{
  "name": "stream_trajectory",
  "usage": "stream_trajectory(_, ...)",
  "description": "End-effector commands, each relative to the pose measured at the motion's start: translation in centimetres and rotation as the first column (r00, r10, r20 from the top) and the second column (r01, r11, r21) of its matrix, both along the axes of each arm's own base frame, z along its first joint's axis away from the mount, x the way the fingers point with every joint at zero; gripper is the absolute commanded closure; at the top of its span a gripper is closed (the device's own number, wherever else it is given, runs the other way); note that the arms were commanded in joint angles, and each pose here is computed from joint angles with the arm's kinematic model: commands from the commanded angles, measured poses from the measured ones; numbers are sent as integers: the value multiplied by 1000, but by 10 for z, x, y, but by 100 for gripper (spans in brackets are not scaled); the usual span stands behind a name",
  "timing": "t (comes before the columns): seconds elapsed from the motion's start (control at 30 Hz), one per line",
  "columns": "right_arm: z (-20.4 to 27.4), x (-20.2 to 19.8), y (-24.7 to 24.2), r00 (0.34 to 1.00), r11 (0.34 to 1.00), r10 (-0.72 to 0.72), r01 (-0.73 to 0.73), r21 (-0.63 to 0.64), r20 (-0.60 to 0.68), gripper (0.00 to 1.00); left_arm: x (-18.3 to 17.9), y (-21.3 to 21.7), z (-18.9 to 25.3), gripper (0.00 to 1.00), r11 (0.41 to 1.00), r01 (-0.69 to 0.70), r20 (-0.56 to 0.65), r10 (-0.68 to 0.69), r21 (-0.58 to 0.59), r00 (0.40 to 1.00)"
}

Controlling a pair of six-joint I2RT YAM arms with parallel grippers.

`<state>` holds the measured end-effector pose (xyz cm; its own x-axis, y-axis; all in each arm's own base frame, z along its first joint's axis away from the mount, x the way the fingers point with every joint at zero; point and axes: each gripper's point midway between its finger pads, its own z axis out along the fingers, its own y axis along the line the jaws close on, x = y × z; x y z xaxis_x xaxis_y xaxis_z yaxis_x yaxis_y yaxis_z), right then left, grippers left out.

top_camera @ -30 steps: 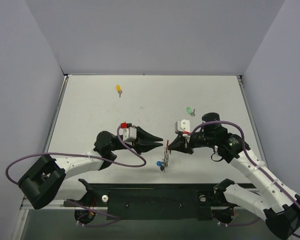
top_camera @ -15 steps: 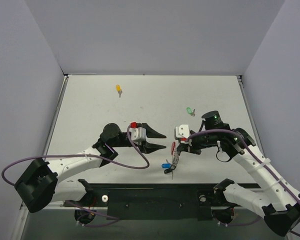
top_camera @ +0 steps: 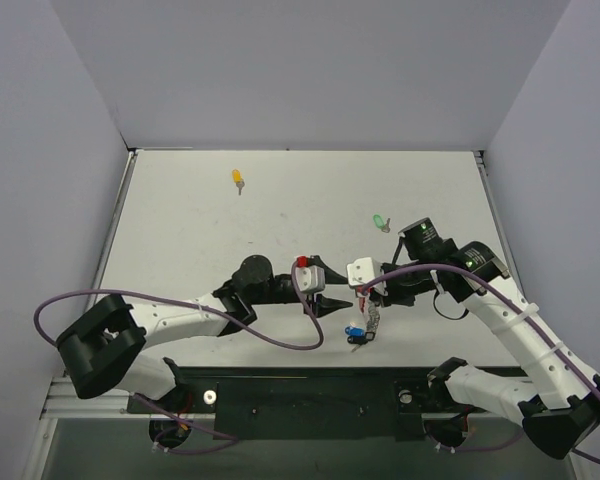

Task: Put the keys on the keyring

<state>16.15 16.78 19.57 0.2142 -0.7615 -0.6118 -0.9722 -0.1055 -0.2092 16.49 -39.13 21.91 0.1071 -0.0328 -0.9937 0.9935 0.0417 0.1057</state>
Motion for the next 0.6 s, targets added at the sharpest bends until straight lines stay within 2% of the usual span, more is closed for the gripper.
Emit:
stream_trajectory(0.0,5,-3,-7,1000,999,15,-15,-42,6,100,7,-17,41,43,985,-37,31,43,-170,999)
stream_trajectory(0.33,4,-1,-7,1000,999,7,-6,-45,8,100,-5,-36,40,57,978,-19,-42,10,-208,999)
stream_trajectory(0.57,4,0,-7,1000,999,-2,2,-42,10,100,-13,-42,34,61,980,21,-62,-34,-199,998)
